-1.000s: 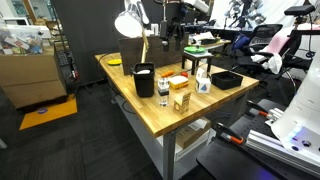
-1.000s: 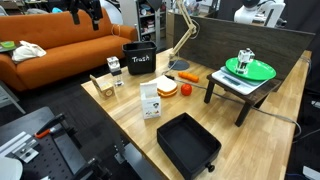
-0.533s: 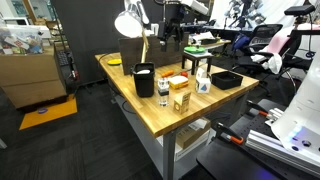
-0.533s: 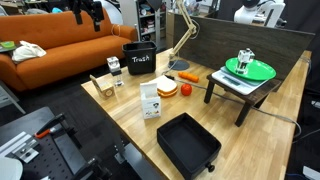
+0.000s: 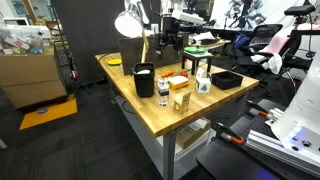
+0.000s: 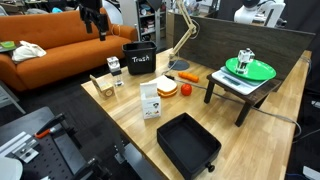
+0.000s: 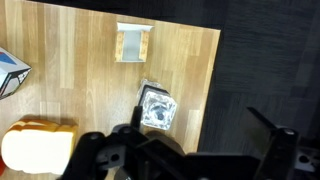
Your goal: Move the perfume bottle on the table next to the white box
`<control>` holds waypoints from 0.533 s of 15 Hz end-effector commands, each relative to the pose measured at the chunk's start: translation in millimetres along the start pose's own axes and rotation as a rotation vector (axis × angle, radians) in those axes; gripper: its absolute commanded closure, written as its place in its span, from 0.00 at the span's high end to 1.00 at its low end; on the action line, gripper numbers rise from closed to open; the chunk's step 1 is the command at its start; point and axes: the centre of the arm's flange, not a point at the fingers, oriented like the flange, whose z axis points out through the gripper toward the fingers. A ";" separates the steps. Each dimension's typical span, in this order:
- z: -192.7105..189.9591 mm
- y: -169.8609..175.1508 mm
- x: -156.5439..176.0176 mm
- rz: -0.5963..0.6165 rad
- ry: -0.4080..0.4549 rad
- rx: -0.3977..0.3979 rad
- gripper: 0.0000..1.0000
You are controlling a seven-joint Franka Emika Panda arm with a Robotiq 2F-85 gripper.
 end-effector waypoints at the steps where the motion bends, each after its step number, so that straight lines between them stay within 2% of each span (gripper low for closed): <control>1: -1.2 -0.4 0.6 0.001 0.003 0.001 1.00; 8: 1.0 2.1 4.0 0.025 0.006 -0.008 1.00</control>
